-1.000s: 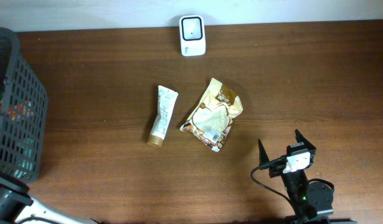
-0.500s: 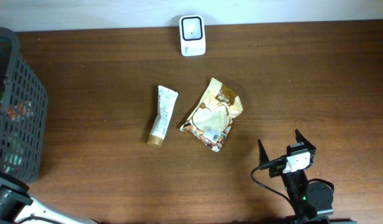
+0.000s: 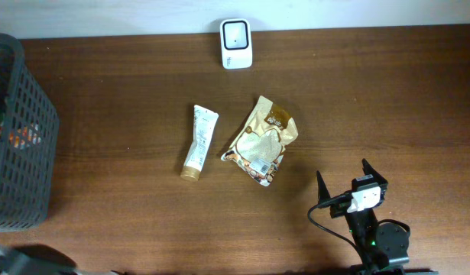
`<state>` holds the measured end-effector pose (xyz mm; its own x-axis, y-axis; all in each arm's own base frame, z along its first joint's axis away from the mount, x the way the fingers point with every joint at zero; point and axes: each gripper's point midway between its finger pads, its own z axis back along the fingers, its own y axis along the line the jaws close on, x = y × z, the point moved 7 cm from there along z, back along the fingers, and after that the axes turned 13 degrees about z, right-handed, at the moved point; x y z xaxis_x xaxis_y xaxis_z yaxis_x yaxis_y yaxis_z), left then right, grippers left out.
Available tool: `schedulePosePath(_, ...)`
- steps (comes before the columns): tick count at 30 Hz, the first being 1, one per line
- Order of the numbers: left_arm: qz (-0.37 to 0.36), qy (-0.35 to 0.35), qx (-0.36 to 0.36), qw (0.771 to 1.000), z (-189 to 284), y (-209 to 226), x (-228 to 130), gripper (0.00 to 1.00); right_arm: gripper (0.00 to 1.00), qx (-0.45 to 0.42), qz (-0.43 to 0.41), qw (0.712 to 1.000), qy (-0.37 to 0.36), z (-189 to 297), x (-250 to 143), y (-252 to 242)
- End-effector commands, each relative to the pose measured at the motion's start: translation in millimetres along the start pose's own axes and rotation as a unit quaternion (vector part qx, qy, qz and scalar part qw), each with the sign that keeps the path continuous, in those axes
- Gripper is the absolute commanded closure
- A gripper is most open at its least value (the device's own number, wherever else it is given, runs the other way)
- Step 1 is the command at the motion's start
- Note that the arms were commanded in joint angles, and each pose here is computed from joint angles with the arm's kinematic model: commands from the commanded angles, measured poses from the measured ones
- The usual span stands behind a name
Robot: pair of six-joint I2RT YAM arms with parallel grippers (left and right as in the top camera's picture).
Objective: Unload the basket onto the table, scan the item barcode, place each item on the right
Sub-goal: 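Place the green pack on the table left of the tube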
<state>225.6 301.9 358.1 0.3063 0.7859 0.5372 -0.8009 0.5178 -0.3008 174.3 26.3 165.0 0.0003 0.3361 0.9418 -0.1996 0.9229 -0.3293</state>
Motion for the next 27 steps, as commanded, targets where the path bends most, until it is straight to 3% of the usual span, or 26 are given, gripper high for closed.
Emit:
schedulePosePath(1,0.064,-0.092,-0.036,0.993,62.1,-19.8,5.5,1.0,0.02,0.001,0.0,1.0,0.003,-0.3,-2.6,1.5)
schedulePosePath(5,0.028,-0.081,-0.223,0.971,93.6,-80.6,-6.1,1.0,0.02,0.001,0.0,1.0,0.003,-0.3,-2.5,1.6)
schedulePosePath(9,-0.063,-0.03,-0.283,0.957,106.9,-136.6,-47.6,1.0,0.02,0.001,0.0,1.0,0.003,-0.3,-2.6,1.5)
schedulePosePath(14,-0.184,0.041,-0.217,0.958,99.1,-184.0,-117.5,1.0,0.02,0.001,0.0,1.0,0.003,-0.3,-2.6,1.5)
schedulePosePath(18,-0.289,0.088,-0.143,0.942,69.6,-210.7,-183.5,1.0,0.02,0.001,0.0,1.0,0.003,-0.3,-2.6,1.5)
schedulePosePath(27,-0.354,0.149,-0.054,0.922,-52.4,-214.5,-281.6,1.0,0.02,0.001,0.0,1.0,0.003,-0.3,-2.6,1.5)
